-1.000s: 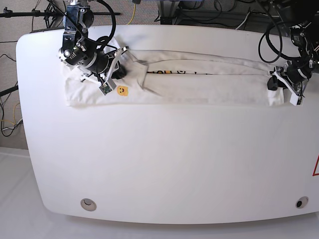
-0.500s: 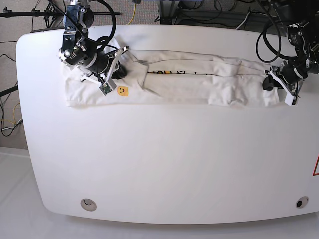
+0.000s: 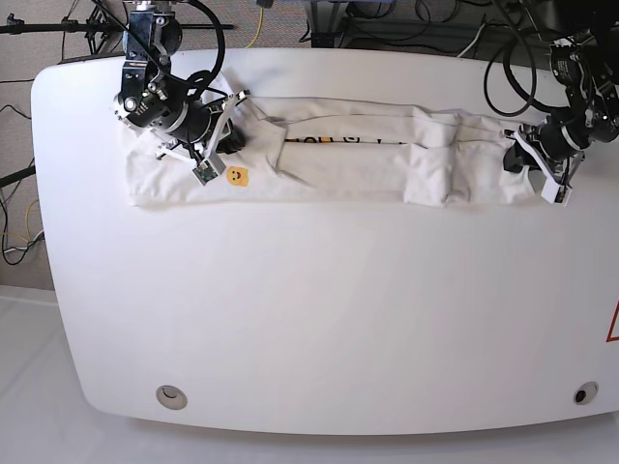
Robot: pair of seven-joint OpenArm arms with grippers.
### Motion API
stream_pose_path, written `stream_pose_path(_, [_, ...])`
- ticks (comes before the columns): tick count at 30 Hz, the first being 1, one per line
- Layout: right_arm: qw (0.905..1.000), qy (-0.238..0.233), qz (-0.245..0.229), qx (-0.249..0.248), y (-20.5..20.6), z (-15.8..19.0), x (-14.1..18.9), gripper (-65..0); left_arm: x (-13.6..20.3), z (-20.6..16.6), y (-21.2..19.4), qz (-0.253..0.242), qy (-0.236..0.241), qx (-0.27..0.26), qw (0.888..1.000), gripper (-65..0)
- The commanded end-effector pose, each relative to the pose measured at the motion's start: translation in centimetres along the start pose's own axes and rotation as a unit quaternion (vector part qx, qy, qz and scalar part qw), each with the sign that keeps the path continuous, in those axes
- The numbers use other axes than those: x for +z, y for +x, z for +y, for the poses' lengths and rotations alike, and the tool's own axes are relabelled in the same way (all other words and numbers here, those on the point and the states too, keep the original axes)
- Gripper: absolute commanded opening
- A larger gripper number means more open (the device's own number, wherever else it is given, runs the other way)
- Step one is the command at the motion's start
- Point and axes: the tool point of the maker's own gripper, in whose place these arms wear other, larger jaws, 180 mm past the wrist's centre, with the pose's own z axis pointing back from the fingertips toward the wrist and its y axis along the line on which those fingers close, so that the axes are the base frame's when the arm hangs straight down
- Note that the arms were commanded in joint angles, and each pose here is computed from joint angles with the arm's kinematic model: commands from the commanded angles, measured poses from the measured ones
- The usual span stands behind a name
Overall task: Fold the T-shirt properly
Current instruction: 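Lift the pinched end with the left gripper, then carry the held end with the left gripper toward the right gripper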
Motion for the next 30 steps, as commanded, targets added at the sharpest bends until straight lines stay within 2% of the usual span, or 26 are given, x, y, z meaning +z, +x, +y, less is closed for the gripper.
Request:
stream_pose_path(1, [0.9999, -0.003, -0.007, 0.008, 0.6, -0.2, 0.2, -61.2, 1.1, -0.6, 3.5, -0.052, -0.001, -0.028, 0.998, -64.4])
stream_pose_path(9, [0.9999, 0.0, -0.01, 0.005, 0.7, 0.0, 0.1, -61.6, 1.6, -2.3, 4.9, -0.072, -0.005, -0.05, 0.996, -64.4])
stream_pose_path(17, [0.9999, 0.0, -0.012, 0.004, 0.8, 0.0, 0.1, -61.8, 0.6, -4.0, 5.0, -0.068, -0.027, -0.055, 0.996, -64.6])
stream_pose_path(30, [0.9999, 0.0, -0.012, 0.006, 0.9, 0.0, 0.1, -61.8, -1.2, -10.9, 6.7, -0.075, -0.099, -0.105, 0.987, -64.3])
